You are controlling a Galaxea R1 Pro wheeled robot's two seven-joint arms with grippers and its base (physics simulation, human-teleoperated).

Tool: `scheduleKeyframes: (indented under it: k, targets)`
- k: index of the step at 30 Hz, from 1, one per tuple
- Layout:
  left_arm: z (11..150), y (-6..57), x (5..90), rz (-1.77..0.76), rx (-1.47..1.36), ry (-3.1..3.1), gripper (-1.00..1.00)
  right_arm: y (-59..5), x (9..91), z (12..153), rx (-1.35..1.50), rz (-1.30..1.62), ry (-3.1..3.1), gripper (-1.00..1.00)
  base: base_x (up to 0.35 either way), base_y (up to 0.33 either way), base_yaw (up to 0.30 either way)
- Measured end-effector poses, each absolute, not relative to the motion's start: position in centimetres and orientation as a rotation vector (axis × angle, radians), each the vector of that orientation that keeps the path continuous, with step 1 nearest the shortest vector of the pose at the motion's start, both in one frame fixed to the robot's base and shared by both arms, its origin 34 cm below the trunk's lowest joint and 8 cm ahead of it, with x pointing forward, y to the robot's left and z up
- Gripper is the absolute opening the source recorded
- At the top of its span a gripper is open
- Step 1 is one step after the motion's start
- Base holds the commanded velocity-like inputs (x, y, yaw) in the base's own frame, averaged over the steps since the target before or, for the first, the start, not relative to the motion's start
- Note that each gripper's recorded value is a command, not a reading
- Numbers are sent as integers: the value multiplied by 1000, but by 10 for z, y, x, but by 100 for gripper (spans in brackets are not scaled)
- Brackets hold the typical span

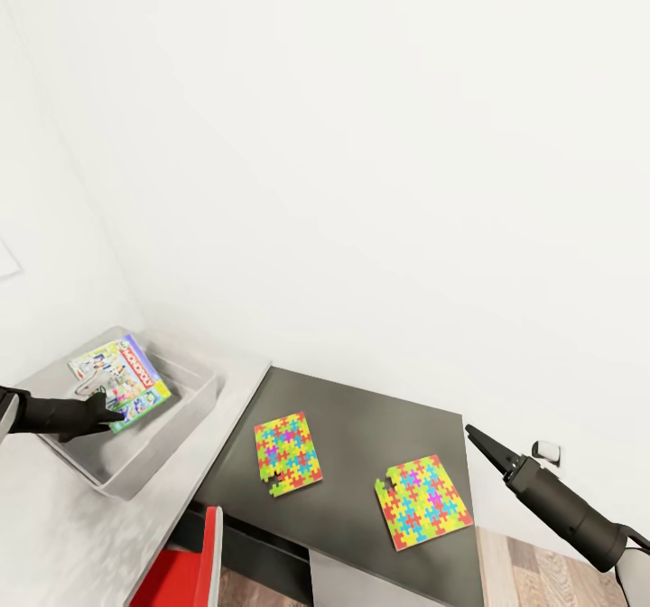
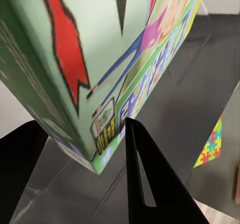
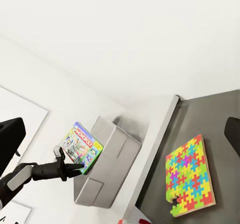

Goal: Put all the toys in the child's room - the three board games (two on the bed and one on the table), the two jigsaw puzzles on the table, and the tennis ball on the table - inside the toy box on the table in the child's room.

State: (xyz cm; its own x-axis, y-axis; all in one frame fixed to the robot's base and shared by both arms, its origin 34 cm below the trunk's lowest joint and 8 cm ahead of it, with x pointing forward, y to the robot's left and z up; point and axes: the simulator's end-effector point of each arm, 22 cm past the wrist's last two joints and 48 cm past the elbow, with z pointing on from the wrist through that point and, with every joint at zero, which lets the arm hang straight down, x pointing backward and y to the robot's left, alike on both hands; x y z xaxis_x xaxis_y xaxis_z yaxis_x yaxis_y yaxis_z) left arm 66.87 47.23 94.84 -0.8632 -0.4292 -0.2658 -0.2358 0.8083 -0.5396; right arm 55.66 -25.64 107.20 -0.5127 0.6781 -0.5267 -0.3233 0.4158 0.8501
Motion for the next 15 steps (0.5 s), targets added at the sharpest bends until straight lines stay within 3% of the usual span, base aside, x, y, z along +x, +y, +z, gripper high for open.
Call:
scheduleKeyframes:
  k: [15]
  targets:
    - [945,467,665,-788,-591,2592,-100,-257,557,1071,316,1282,1695,100,0,0,0]
